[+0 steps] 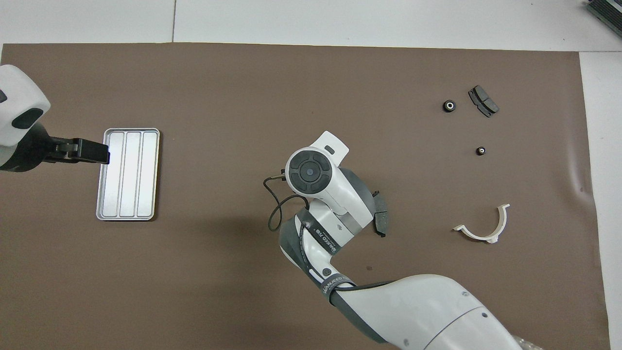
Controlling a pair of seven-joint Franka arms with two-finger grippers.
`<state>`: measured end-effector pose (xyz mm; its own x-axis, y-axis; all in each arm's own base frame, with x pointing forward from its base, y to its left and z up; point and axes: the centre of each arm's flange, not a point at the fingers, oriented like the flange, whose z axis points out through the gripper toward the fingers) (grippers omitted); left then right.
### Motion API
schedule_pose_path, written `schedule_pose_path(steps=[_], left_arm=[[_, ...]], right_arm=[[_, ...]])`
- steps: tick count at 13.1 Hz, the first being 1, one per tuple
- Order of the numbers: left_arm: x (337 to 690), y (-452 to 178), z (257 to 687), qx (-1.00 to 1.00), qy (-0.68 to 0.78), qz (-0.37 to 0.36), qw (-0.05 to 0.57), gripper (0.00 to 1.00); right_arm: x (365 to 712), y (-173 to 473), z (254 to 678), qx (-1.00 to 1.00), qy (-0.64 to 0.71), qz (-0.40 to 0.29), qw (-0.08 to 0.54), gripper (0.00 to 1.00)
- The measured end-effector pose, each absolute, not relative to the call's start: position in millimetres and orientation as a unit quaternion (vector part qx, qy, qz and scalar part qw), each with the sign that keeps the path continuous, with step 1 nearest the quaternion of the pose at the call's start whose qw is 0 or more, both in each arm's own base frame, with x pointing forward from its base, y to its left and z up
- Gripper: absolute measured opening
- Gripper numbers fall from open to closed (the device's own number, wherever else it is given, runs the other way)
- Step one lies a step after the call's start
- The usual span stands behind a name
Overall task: Place bearing gear from tray to pile
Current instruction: 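Grasp the last mid-table gear with the right gripper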
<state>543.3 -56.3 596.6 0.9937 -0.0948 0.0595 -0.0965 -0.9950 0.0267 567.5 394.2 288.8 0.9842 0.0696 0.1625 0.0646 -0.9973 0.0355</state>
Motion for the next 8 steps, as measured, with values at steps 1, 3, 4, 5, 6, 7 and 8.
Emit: schedule_pose_path(steps=[1,3,4,5,6,7,8], left_arm=[[541.8,-56.0,603.0,0.998,-0.048,0.025,0.014,1.0],[539.3,-55.5,610.9,0.999,-0.048,0.019,0.014,1.0],[538.8,-55.5,611.0,0.999,-0.048,0.017,0.014,1.0],[537.8,-55.3,609.8,0.999,-0.048,0.011,0.013,1.0],[536.6,-54.9,608.5,0.999,-0.049,0.005,0.011,1.0],[536.0,-54.8,607.9,0.999,-0.049,0.002,0.011,1.0],[535.7,-54.8,607.8,0.999,-0.049,0.0,0.01,1.0]], right_arm=[[568.1,393.2,289.0,0.996,0.033,0.083,0.015,0.31],[570.5,391.1,288.9,0.996,0.031,0.089,0.01,0.31],[572.2,389.7,289.0,0.995,0.03,0.094,0.006,0.33],[574.1,388.3,289.1,0.995,0.029,0.1,0.002,0.37],[575.8,386.8,289.1,0.994,0.028,0.105,-0.001,0.41],[577.6,384.7,289.1,0.994,0.026,0.109,-0.004,0.41],[579.5,381.8,288.9,0.994,0.024,0.11,-0.004,0.41]])
